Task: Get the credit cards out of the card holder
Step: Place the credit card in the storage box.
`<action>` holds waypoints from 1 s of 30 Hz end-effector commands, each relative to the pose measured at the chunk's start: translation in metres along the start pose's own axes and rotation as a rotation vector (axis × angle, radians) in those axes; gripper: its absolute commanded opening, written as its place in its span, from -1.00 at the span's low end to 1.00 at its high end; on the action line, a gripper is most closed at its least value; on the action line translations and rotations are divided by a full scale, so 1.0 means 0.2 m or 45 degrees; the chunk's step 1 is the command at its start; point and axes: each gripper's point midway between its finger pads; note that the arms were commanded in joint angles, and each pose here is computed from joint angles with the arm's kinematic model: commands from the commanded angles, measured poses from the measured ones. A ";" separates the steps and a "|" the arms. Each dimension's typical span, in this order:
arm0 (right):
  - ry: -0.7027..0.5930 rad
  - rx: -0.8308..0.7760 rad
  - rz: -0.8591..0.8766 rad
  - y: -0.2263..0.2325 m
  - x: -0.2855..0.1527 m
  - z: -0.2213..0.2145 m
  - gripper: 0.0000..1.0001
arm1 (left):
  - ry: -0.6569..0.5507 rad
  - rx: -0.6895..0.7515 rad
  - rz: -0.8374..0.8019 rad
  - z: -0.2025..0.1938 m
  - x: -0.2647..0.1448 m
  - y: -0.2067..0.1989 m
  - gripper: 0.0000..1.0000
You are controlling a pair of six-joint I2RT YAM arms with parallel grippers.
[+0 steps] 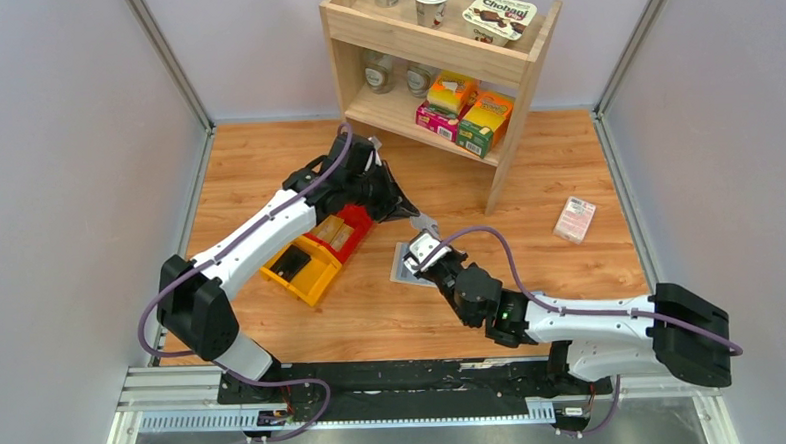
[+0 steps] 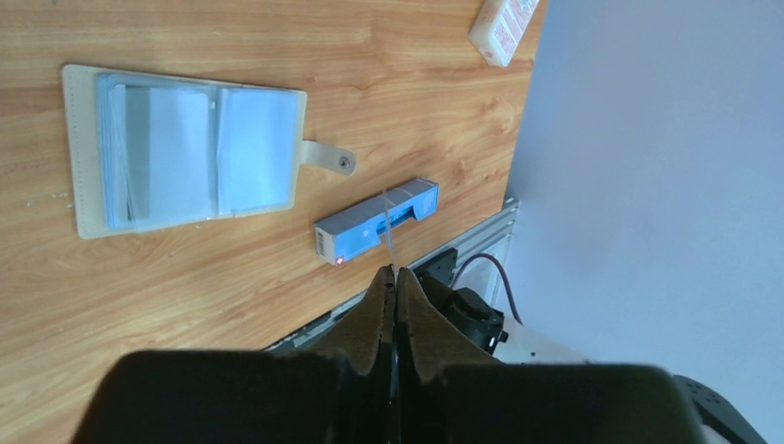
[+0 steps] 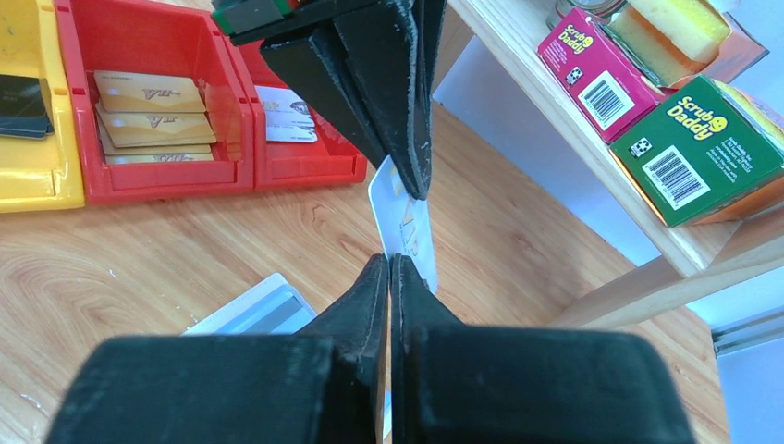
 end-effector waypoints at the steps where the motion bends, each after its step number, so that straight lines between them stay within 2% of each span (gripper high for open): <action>1: -0.060 0.054 -0.042 -0.03 0.01 0.08 -1.00 | -0.023 0.008 -0.135 0.01 -0.06 -0.10 -1.00; 3: -0.048 0.069 -0.031 -0.02 0.01 0.08 -0.98 | -0.039 0.002 -0.154 0.03 -0.06 -0.09 -1.00; 4: -0.032 0.061 -0.011 -0.01 0.01 0.07 -0.90 | -0.061 0.004 -0.168 0.05 -0.07 -0.09 -1.00; 7: 0.032 0.118 0.022 0.00 0.01 0.03 -0.54 | -0.114 0.022 -0.182 0.09 -0.09 -0.04 -1.00; 13: 0.138 0.350 0.058 -0.02 -0.03 -0.05 0.41 | -0.285 0.112 -0.129 0.23 -0.15 0.10 -1.00; 16: 0.181 0.461 0.017 -0.07 -0.06 -0.11 0.66 | -0.402 0.192 -0.061 0.30 -0.19 0.17 -1.00; 18: 0.211 0.606 -0.002 -0.08 -0.07 -0.14 0.83 | -0.483 0.215 -0.055 0.36 -0.21 0.21 -1.00; 22: 0.265 0.787 -0.059 -0.12 -0.09 -0.22 1.00 | -0.663 0.205 0.005 0.49 -0.25 0.29 -1.00; 30: 0.318 0.948 -0.218 -0.28 -0.11 -0.33 1.00 | -0.919 0.046 0.280 0.74 -0.27 0.52 -1.00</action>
Point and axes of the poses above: each gripper's point midway between its finger pads, its own x axis out along the fingers, its own y axis along the line the jaws close on, z = x × y
